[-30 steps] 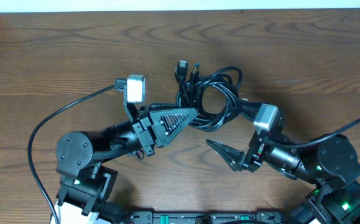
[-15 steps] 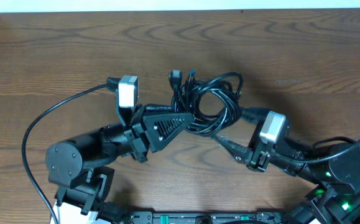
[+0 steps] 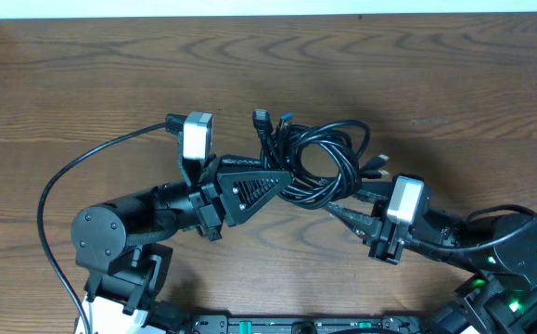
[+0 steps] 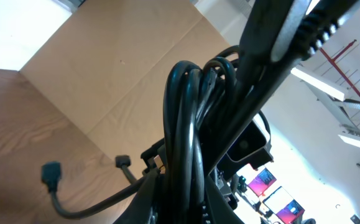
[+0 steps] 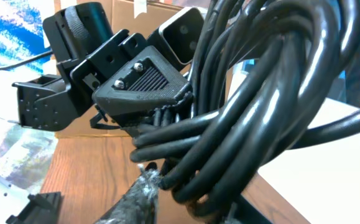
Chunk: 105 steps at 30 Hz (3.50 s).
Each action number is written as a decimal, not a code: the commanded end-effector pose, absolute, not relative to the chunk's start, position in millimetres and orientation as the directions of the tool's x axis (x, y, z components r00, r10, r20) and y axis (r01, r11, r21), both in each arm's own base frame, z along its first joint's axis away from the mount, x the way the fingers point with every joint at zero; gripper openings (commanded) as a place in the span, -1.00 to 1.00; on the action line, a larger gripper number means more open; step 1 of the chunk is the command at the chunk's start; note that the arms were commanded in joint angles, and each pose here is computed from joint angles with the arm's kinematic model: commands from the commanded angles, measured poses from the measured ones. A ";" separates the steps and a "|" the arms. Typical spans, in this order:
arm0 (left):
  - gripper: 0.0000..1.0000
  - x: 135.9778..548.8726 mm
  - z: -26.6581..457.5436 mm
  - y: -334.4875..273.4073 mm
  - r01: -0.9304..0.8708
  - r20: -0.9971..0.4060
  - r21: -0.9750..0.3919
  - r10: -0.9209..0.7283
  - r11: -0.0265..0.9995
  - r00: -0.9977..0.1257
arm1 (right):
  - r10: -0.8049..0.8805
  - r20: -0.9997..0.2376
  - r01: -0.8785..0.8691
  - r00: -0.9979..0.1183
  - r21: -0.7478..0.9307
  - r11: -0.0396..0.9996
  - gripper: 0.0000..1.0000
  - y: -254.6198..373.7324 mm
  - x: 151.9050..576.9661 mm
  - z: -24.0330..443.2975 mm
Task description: Untangle cables
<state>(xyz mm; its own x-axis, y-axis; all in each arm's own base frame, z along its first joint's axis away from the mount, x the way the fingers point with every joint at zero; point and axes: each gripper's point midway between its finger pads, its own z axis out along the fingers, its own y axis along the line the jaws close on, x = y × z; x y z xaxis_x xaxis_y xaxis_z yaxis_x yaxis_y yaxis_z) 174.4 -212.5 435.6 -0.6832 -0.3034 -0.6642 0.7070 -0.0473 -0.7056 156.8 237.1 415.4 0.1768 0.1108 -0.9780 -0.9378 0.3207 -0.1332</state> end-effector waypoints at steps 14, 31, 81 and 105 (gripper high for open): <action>-0.86 172.5 433.5 -214.8 0.706 -0.670 -0.706 -0.270 -0.057 -0.691 | 0.086 -0.983 -0.873 0.163 -0.103 0.477 -0.98 224.2 182.3 415.1; -0.85 172.4 433.8 -214.6 0.707 -0.671 -0.705 -0.271 -0.057 -0.690 | -0.123 -0.991 -0.579 0.050 -0.129 0.805 -0.98 174.3 243.9 368.7; -0.85 214.7 411.6 -205.2 0.706 -0.685 -0.707 -0.294 0.042 -0.667 | -0.184 -0.965 -0.769 -0.185 0.026 0.638 0.99 199.8 204.6 312.1; -0.86 191.1 403.7 -214.3 0.744 -0.731 -0.669 -0.169 -0.016 -0.661 | -0.138 -0.950 -0.283 -0.281 -0.056 0.957 0.98 115.1 257.4 299.3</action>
<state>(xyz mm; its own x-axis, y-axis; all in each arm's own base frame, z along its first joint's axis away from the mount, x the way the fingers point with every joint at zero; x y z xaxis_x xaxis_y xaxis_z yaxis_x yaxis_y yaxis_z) 202.0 -214.1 394.0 -0.7248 -0.1948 -0.6609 0.6741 -0.0018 -0.7387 256.4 125.1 301.0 -0.2621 -0.1475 -0.9537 -0.3356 0.9405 -0.0533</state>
